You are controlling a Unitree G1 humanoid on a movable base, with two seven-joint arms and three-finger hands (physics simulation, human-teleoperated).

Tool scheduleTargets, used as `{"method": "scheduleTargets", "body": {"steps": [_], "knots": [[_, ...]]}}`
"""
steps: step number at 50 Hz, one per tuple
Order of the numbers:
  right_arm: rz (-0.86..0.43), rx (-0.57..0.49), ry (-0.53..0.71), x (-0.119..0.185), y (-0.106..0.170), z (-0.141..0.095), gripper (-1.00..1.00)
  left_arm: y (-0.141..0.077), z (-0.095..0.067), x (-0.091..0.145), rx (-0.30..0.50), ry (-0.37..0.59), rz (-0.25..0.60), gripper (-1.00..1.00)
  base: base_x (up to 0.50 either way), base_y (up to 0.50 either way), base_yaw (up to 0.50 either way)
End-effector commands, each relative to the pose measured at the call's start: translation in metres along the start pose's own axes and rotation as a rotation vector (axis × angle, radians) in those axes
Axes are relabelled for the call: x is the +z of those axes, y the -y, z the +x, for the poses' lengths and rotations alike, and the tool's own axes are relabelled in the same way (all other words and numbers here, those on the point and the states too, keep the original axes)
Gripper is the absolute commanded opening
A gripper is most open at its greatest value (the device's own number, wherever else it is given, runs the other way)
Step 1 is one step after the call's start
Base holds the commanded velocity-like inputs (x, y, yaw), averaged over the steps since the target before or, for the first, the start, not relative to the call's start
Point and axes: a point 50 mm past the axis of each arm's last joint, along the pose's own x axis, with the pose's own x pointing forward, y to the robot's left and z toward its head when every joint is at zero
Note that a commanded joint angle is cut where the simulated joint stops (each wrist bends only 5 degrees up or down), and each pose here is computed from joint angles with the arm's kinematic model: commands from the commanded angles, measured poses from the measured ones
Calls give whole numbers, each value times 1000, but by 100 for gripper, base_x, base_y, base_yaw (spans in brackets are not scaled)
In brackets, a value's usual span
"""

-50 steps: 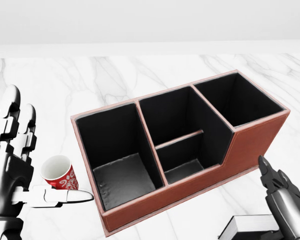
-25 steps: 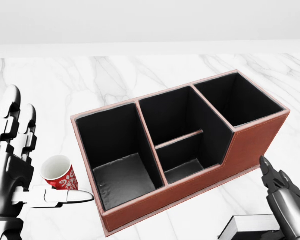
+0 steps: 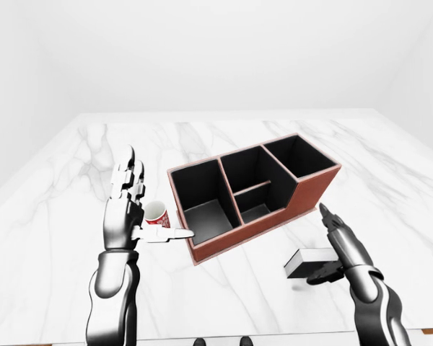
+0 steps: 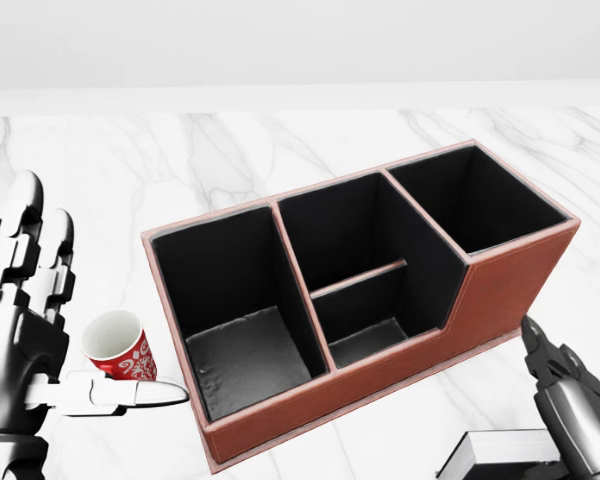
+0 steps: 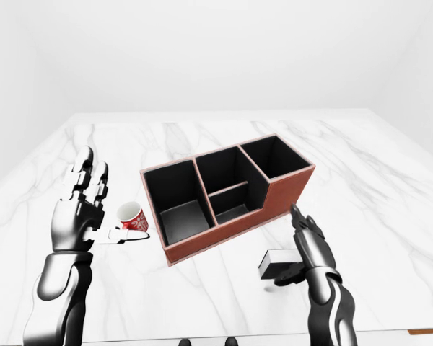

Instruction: Pick up the book and place it in the back compartment of the caddy.

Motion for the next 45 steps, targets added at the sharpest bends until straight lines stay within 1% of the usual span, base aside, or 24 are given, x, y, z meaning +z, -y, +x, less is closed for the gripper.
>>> {"method": "scheduleTargets", "body": {"steps": [1, 14, 15, 16, 17, 45], "knots": [[-9, 7, -10, -2, -3, 1, 100, 0, 0, -1, 0, -3, 0, 100, 0, 0, 0], [-21, 35, -32, -8, -10, 2, 100, 0, 0, 0, 2, 2, -1, 100, 0, 0, 0], [-23, 37, -35, -8, -10, 2, -9, 0, 0, 0, 2, 2, -1, 100, 0, 0, 0], [-22, 37, -34, -8, -10, 2, -81, 0, 0, 0, 2, 1, -1, 100, 0, 0, 0], [-25, 38, -38, -9, -10, 2, -100, -1, 0, 0, 2, 2, -1, 100, 0, 0, 0], [-22, 14, -10, 0, -3, -4, -100, -1, 0, 2, 4, 7, -2, 100, 0, 0, 0]]}}
